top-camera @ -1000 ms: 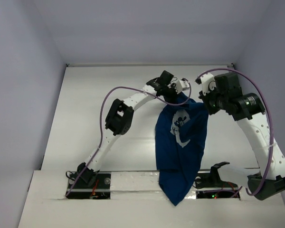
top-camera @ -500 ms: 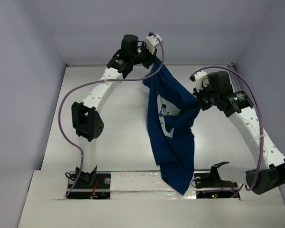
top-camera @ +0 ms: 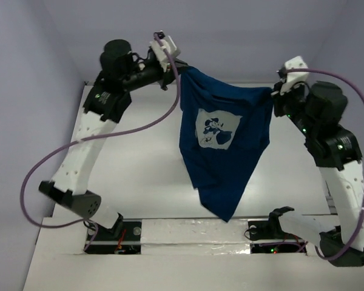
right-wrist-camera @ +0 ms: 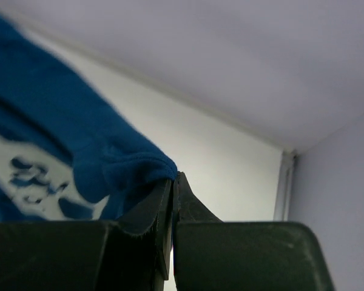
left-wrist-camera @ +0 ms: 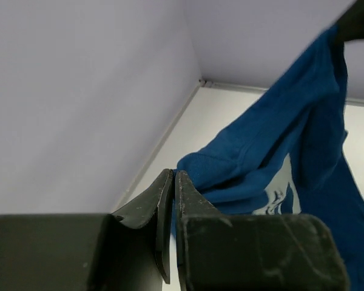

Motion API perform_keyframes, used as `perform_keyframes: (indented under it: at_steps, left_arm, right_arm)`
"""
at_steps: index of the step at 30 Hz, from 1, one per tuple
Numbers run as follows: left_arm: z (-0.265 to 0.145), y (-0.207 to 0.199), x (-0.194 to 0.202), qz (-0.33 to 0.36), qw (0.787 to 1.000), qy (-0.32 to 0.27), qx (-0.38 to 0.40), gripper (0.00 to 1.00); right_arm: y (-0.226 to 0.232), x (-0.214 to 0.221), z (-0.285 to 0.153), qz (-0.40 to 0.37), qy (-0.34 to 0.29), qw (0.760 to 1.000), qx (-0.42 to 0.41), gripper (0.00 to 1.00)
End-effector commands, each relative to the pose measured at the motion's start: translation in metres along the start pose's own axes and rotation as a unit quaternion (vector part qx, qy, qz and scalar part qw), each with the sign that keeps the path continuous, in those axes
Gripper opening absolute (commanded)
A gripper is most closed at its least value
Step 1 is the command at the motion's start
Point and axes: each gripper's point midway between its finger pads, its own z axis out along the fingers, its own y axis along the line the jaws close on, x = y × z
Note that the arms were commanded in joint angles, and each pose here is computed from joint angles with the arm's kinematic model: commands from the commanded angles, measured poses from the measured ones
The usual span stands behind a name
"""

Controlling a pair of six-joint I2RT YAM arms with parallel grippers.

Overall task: Fold and stack the t-shirts
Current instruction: Flatten out the tshirt

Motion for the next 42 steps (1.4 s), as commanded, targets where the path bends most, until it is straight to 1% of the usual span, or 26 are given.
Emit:
perform_keyframes:
  at_steps: [1, 6, 7, 10, 12, 13, 16, 17, 18, 19, 20, 22, 23, 24, 27, 28, 31, 32, 34, 35, 36, 37, 38, 39, 41, 42]
  left_arm:
    - [-0.065, -0.025, -0.080, 0.062, 0.996, -0.067, -0.005, 0.00]
    - [-0.125, -0.054, -0.122, 0.100, 0.990, -0.102, -0.014, 0.00]
    - [-0.145, -0.066, -0.138, 0.114, 0.986, -0.121, -0.013, 0.00]
    - [-0.182, -0.096, -0.166, 0.123, 0.979, -0.164, 0.006, 0.00]
    - [-0.198, -0.108, -0.179, 0.123, 0.975, -0.185, 0.013, 0.00]
    - [-0.214, -0.115, -0.190, 0.135, 0.970, -0.200, 0.008, 0.00]
    - [-0.240, -0.126, -0.209, 0.155, 0.962, -0.226, -0.004, 0.00]
    - [-0.244, -0.126, -0.213, 0.158, 0.960, -0.229, -0.011, 0.00]
    - [-0.247, -0.128, -0.216, 0.160, 0.959, -0.232, -0.010, 0.00]
    - [-0.251, -0.132, -0.221, 0.162, 0.958, -0.238, -0.005, 0.00]
    - [-0.256, -0.134, -0.228, 0.167, 0.955, -0.246, -0.007, 0.00]
    - [-0.255, -0.137, -0.231, 0.165, 0.954, -0.250, 0.006, 0.00]
    - [-0.254, -0.141, -0.232, 0.162, 0.954, -0.253, 0.020, 0.00]
    - [-0.252, -0.141, -0.232, 0.160, 0.954, -0.253, 0.024, 0.00]
    - [-0.232, -0.131, -0.218, 0.142, 0.961, -0.237, 0.034, 0.00]
    - [-0.217, -0.122, -0.203, 0.128, 0.966, -0.221, 0.035, 0.00]
    - [-0.190, -0.102, -0.174, 0.115, 0.975, -0.190, 0.023, 0.00]
    - [-0.174, -0.093, -0.154, 0.102, 0.980, -0.170, 0.021, 0.00]
    - [-0.153, -0.075, -0.128, 0.101, 0.985, -0.142, 0.007, 0.00]
    - [-0.140, -0.066, -0.107, 0.091, 0.988, -0.122, -0.001, 0.00]
    - [-0.131, -0.061, -0.093, 0.086, 0.990, -0.108, -0.002, 0.00]
    - [-0.113, -0.052, -0.065, 0.076, 0.994, -0.080, 0.001, 0.00]
    - [-0.106, -0.046, -0.049, 0.070, 0.995, -0.066, -0.002, 0.00]
    - [-0.097, -0.041, -0.034, 0.063, 0.997, -0.053, -0.004, 0.00]
    - [-0.076, -0.027, 0.013, 0.046, 0.999, -0.017, -0.007, 0.00]
    - [-0.071, -0.021, 0.028, 0.039, 0.999, -0.006, -0.012, 0.00]
  right_arm:
    - [-0.035, -0.084, -0.052, 0.019, -0.145, 0.987, 0.062, 0.00]
    - [-0.044, -0.123, -0.121, 0.022, -0.232, 0.970, 0.071, 0.00]
    - [-0.046, -0.130, -0.145, 0.023, -0.260, 0.962, 0.077, 0.00]
    - [-0.043, -0.140, -0.184, 0.016, -0.307, 0.949, 0.068, 0.00]
    - [-0.039, -0.145, -0.201, 0.016, -0.328, 0.943, 0.055, 0.00]
    - [-0.040, -0.152, -0.221, 0.015, -0.355, 0.933, 0.058, 0.00]
    - [-0.042, -0.163, -0.249, 0.013, -0.386, 0.920, 0.063, 0.00]
    - [-0.042, -0.165, -0.251, 0.015, -0.388, 0.920, 0.061, 0.00]
    - [-0.043, -0.170, -0.254, 0.014, -0.398, 0.915, 0.062, 0.00]
    - [-0.042, -0.172, -0.253, 0.012, -0.395, 0.917, 0.056, 0.00]
    - [-0.041, -0.180, -0.263, 0.012, -0.406, 0.912, 0.050, 0.00]
    - [-0.036, -0.188, -0.259, 0.008, -0.415, 0.909, 0.033, 0.00]
    - [-0.036, -0.197, -0.268, 0.006, -0.423, 0.906, 0.027, 0.00]
    - [-0.031, -0.195, -0.247, 0.008, -0.398, 0.917, 0.011, 0.00]
    - [-0.027, -0.195, -0.225, 0.004, -0.376, 0.927, -0.004, 0.00]
    - [-0.023, -0.194, -0.198, 0.004, -0.354, 0.935, -0.016, 0.00]
    - [-0.012, -0.178, -0.139, -0.002, -0.300, 0.953, -0.043, 0.00]
    - [-0.005, -0.170, -0.105, -0.003, -0.270, 0.961, -0.061, 0.00]
    - [0.008, -0.154, -0.062, -0.004, -0.228, 0.969, -0.093, 0.00]
    - [0.017, -0.139, -0.022, -0.001, -0.189, 0.976, -0.110, 0.00]
    - [0.022, -0.128, 0.000, -0.002, -0.167, 0.978, -0.121, 0.00]
    - [0.028, -0.119, 0.019, -0.003, -0.150, 0.980, -0.134, 0.00]
    - [0.032, -0.110, 0.040, -0.002, -0.132, 0.981, -0.141, 0.00]
    - [0.041, -0.090, 0.078, 0.002, -0.100, 0.983, -0.154, 0.00]
    - [0.051, -0.068, 0.116, 0.006, -0.064, 0.984, -0.169, 0.00]
    - [0.058, -0.049, 0.150, 0.011, -0.030, 0.983, -0.180, 0.00]
